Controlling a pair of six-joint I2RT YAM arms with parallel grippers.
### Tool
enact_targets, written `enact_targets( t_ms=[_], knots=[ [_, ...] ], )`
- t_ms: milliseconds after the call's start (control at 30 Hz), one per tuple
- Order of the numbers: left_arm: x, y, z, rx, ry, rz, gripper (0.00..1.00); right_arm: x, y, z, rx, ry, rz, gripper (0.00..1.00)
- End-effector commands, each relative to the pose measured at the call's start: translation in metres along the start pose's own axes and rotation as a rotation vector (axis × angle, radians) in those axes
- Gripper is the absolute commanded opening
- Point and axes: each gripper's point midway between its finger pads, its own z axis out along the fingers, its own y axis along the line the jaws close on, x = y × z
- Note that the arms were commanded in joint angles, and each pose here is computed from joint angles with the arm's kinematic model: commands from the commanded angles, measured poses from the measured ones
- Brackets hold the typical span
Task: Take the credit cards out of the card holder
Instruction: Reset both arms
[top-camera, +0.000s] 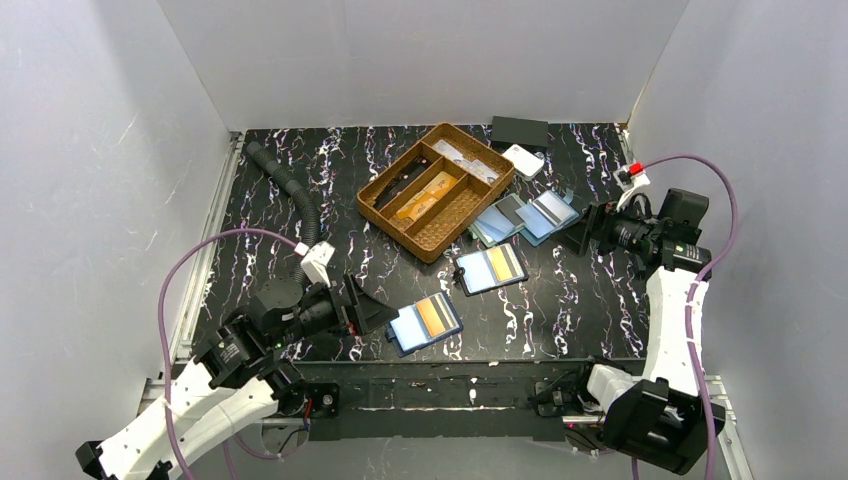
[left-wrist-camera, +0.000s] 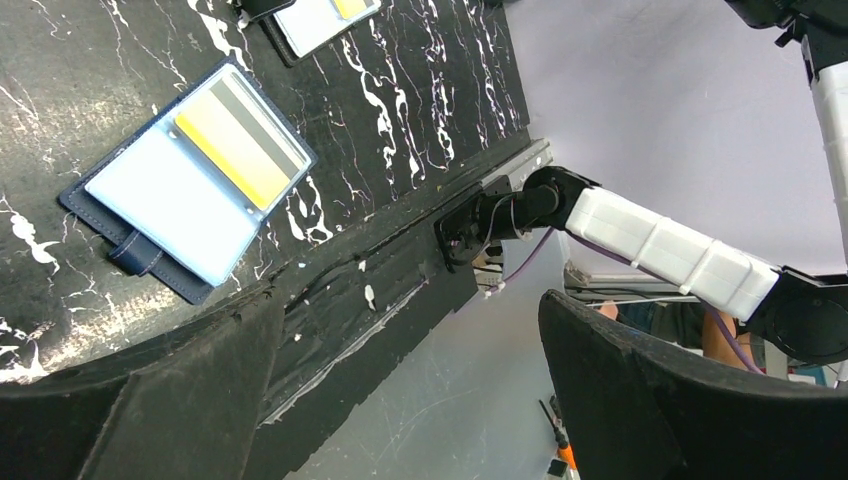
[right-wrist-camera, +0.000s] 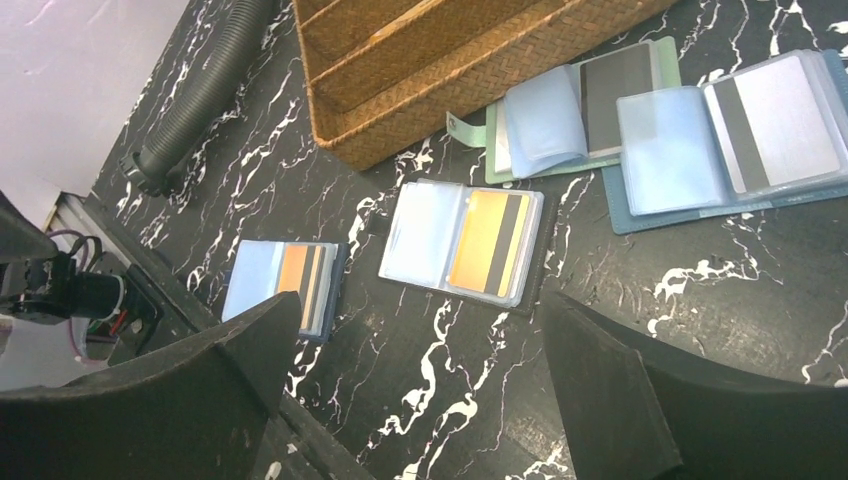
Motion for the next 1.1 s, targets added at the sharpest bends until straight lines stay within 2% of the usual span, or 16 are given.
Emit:
enact_targets(
  t_ms=[0, 233, 733, 1067],
  knots=[
    [-0.004, -0.010, 0.003, 0.052, -0.016, -0.013, 0.98, -0.018, 0.015, -0.003, -0.081, -0.037, -0.084, 0.98],
    [0.002, 0.005, 0.016, 0.028, -0.027, -0.104, 0.98, -0.001, 0.011, 0.005, -0.136, -0.040, -0.098, 0.98],
    [0.022, 0.039, 0.082, -0.132, 0.119, -0.116, 0.98, 0.040, -0.010, 0.023, -0.158, -0.025, -0.097, 0.98],
    [0.033, 0.054, 0.106, -0.125, 0.115, -0.166, 0.94, 0.048, -0.016, 0.024, -0.115, -0.030, -0.113, 0.98]
  ],
)
